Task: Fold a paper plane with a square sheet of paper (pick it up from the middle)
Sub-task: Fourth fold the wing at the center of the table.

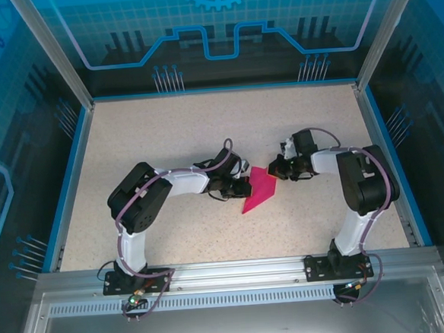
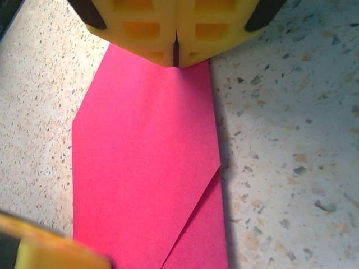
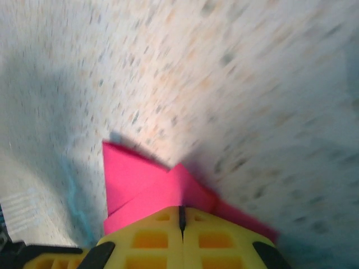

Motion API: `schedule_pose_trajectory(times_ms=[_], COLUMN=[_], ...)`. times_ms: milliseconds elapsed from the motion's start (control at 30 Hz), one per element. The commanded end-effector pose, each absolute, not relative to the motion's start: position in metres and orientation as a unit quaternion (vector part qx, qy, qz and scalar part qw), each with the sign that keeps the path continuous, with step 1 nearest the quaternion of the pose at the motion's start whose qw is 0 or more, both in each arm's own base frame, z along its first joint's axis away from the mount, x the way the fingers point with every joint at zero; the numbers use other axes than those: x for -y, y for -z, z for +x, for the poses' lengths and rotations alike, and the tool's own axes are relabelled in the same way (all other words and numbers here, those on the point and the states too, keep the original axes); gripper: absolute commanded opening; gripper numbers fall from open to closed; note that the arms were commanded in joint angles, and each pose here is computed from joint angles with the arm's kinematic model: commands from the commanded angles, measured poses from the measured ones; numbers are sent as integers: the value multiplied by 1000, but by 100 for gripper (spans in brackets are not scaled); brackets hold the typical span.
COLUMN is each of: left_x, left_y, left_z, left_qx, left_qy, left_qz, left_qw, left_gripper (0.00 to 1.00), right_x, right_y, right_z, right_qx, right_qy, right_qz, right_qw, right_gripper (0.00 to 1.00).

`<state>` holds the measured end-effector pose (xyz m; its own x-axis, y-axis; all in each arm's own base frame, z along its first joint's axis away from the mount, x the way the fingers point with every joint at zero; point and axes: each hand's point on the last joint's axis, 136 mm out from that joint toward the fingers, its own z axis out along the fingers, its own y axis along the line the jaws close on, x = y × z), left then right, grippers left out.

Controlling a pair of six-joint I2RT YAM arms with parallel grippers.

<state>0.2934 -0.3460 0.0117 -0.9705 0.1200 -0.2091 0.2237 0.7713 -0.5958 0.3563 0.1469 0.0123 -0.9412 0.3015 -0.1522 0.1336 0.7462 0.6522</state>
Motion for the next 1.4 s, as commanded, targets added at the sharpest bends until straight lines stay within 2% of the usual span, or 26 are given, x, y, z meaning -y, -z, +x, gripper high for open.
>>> schedule_pose_trajectory(times_ms=[0,233,367,467,600,733,1000,1133,1233,1367], left_x=[277,282,287,290,294,297,304,315,326,315], left_y=[66,60,56,53,49,44,31,6,-35,-76], left_z=[230,237,242,246,249,251,258,269,281,293], left_qx=[-981,-980,-979,-978,-976,-975,-972,-964,-942,-921], left_qy=[175,185,192,197,206,214,228,256,329,380], left_qz=[61,61,63,62,62,62,63,63,54,30], left_qw=[-53,-39,-31,-25,-19,-12,0,22,44,78], left_gripper=[0,0,0,0,0,0,0,0,1,8], right_x=[-111,-93,-119,-153,-187,-211,-213,-198,-189,-185], right_y=[-16,-44,-68,-69,-44,-33,-2,15,24,28], right_z=[396,406,394,373,332,309,296,288,284,280], right_qx=[-926,-920,-909,-913,-917,-917,-932,-947,-955,-960], right_qy=[-289,-269,-323,-348,-369,-384,-352,-310,-283,-269], right_qz=[173,198,145,97,75,57,66,77,81,75], right_qw=[171,206,219,191,130,95,57,40,34,28], right_gripper=[5,5,6,6,5,5,5,4,4,4])
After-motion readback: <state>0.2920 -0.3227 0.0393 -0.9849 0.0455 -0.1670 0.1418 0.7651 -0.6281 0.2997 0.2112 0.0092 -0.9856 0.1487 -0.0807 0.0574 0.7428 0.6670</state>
